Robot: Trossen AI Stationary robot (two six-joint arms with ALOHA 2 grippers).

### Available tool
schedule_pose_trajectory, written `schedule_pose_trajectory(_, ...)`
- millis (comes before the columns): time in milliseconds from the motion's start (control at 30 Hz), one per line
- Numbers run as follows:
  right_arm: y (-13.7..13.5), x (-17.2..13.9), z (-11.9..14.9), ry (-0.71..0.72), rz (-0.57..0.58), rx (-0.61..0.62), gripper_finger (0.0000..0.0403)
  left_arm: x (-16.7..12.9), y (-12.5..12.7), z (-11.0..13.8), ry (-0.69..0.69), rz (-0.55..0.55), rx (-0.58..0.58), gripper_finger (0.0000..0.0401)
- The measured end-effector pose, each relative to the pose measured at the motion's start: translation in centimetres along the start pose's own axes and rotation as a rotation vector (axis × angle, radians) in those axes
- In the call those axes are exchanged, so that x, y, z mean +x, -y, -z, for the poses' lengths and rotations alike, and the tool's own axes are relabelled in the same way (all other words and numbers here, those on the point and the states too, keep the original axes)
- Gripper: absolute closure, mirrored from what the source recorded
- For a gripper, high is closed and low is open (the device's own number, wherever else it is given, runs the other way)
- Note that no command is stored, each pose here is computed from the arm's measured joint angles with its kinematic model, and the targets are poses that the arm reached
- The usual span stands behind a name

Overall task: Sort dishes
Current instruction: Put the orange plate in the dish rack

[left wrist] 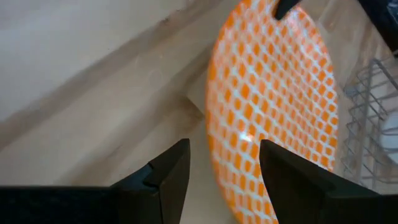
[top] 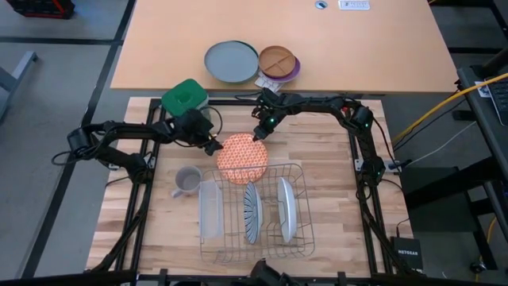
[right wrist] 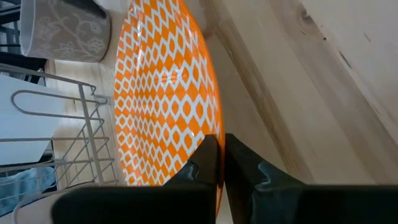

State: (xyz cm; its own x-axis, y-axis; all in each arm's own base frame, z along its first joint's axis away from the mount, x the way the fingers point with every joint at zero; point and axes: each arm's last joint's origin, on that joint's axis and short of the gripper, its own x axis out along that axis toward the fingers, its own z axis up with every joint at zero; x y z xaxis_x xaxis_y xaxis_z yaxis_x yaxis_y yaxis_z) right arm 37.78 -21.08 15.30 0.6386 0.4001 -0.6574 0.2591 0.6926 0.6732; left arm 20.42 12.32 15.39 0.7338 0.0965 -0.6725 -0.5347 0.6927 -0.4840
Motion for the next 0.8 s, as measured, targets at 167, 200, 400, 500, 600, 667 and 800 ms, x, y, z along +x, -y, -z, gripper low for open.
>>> schedule_pose_trajectory(167, -0.4, 0.4, 0.0, 0.002, -0.017, -0.021, 0.0387, 0.6, 0.5, 0.5, -0.034, 0.008, -0.032, 0.0219)
schedule_pose_trajectory(200, -0.5, 0.4, 0.0, 0.002, -0.016, -0.022, 0.0387, 0.9, 0.4, 0.7, -0.045, 0.004, -0.045, 0.0219)
schedule_pose_trajectory(400, -0.6, 0.6, 0.0, 0.001, -0.008, -0.027, 0.0387, 2.5, -0.1, 1.1, -0.073, -0.007, -0.062, 0.0219)
schedule_pose_trajectory(500, -0.6, 0.6, 0.0, 0.001, -0.007, -0.026, 0.0387, 3.0, -0.1, 0.7, -0.037, 0.029, -0.035, 0.0219)
schedule_pose_trajectory(600, -0.6, 0.6, 0.0, 0.001, -0.005, -0.026, 0.0387, 3.1, 0.1, 0.4, -0.004, 0.071, 0.029, 0.0221)
schedule_pose_trajectory(667, -0.6, 0.6, 0.0, 0.002, -0.005, -0.027, 0.0387, 3.1, 0.2, 0.3, 0.005, 0.080, 0.065, 0.0230)
schedule_pose_trajectory(800, -0.6, 0.6, 0.0, 0.000, -0.009, -0.030, 0.0386, 3.1, 0.3, 0.3, 0.000, 0.092, 0.126, 0.0271)
